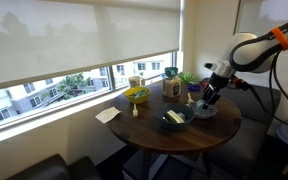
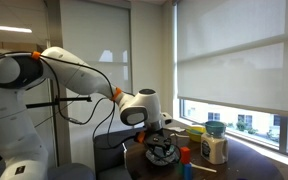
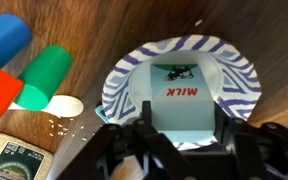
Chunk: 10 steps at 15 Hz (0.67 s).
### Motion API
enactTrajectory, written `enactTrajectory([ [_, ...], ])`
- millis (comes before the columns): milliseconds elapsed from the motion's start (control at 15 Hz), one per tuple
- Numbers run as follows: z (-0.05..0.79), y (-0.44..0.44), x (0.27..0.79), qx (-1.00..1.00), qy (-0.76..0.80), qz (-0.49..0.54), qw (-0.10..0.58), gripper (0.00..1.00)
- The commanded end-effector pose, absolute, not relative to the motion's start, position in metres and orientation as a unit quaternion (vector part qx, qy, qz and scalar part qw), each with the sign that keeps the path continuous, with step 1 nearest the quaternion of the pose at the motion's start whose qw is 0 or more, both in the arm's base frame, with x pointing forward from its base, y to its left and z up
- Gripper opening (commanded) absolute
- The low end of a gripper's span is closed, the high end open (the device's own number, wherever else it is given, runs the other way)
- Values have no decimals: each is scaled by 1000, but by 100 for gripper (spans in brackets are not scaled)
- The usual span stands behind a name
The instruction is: Remove the blue object from the black and white bowl and place it in the dark grey bowl
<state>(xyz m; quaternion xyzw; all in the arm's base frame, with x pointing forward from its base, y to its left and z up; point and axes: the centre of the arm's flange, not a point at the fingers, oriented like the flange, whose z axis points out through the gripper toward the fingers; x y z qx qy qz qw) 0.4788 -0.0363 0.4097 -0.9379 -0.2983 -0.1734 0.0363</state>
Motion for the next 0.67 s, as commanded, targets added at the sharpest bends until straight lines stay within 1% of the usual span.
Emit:
enactTrajectory([
  [0, 419, -34, 481, -935, -300, -186, 39, 31],
  [267, 467, -9, 449, -921, -307, -240, 18, 31],
  [400, 490, 5, 437, -901, -318, -294, -12, 31],
  [600, 517, 25, 441, -867, -328, -373, -30, 31],
])
